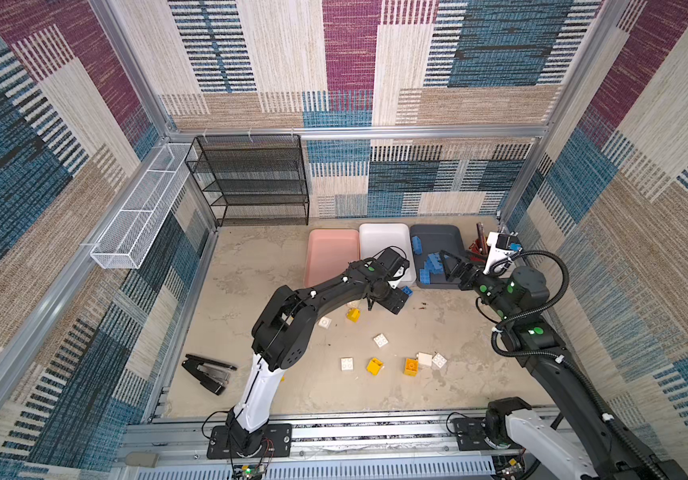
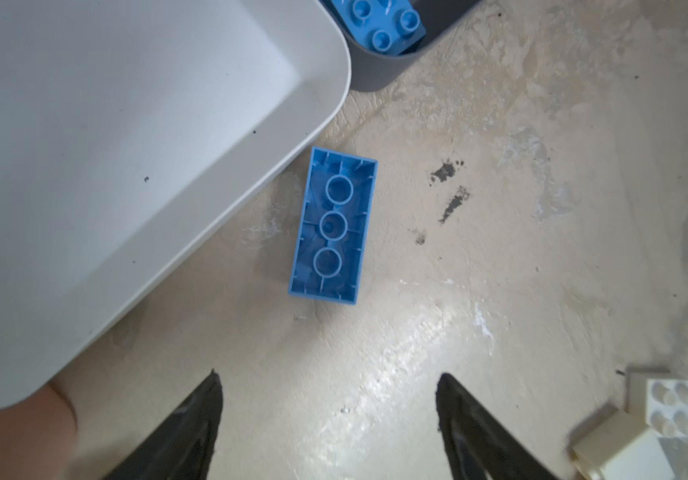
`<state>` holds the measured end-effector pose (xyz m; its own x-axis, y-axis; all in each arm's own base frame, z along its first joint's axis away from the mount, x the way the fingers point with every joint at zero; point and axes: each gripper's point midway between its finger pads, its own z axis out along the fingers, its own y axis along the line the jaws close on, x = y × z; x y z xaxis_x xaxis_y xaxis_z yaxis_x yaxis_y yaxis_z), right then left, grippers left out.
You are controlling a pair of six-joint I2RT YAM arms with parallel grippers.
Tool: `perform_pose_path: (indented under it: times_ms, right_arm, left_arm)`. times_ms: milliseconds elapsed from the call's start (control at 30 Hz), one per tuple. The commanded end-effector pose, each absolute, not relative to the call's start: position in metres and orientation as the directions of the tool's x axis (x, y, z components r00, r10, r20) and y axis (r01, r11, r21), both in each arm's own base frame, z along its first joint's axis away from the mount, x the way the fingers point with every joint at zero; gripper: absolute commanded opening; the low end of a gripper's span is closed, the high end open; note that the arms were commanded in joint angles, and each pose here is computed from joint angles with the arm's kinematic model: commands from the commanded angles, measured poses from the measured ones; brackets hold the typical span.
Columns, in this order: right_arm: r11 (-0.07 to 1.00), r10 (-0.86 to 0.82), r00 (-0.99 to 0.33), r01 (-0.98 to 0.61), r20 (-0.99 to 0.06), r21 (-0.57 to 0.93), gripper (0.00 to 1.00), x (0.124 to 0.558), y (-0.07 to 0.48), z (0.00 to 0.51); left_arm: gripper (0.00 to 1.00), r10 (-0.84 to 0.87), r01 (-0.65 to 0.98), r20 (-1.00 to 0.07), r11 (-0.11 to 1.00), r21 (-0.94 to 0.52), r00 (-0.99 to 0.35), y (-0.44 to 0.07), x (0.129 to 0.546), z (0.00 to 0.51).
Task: Sort the legos into containers by color
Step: 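Reach the left gripper to the blue 2x3 brick and grasp it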
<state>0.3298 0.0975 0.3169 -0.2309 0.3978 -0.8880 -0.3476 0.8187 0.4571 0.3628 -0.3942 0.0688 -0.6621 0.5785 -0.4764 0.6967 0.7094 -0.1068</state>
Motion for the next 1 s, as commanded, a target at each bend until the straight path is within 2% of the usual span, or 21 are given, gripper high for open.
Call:
perform_pose_path:
  times_ms: [0,467,567,667,833,967]
  right_arm:
    - [0.823,0.393,-0.196,-0.361,-0.898,0.439,0.99,0.330,0.097,0.322]
    - [0.838,0.382,-0.169,-0.351,-0.909,0.418,0.99,0.328,0.093,0.313]
    - [0.841,0.380,-0.178,-0.341,-0.907,0.420,0.99,0.330,0.092,0.310]
    - [0.841,0.379,-0.190,-0.337,-0.906,0.422,0.99,0.331,0.093,0.307]
    - [0.840,0.384,-0.186,-0.337,-0.904,0.426,0.99,0.331,0.092,0.309]
    - [0.836,0.391,-0.190,-0.337,-0.901,0.434,0.99,0.332,0.093,0.310]
  left_arm:
    - [0.82,0.596,0.725,-0.511,0.683,-0.084,-0.620,-0.406,0.374,0.067]
    - [0.75,0.591,0.732,-0.505,0.669,-0.128,-0.629,-0.433,0.386,0.039]
    - [0.67,0.587,0.729,-0.508,0.672,-0.128,-0.630,-0.434,0.386,0.038]
    - [0.53,0.587,0.728,-0.511,0.675,-0.118,-0.628,-0.434,0.386,0.039]
    - [0.37,0.585,0.726,-0.519,0.679,-0.107,-0.624,-0.431,0.385,0.044]
    - [0.31,0.574,0.724,-0.542,0.683,-0.098,-0.614,-0.429,0.385,0.057]
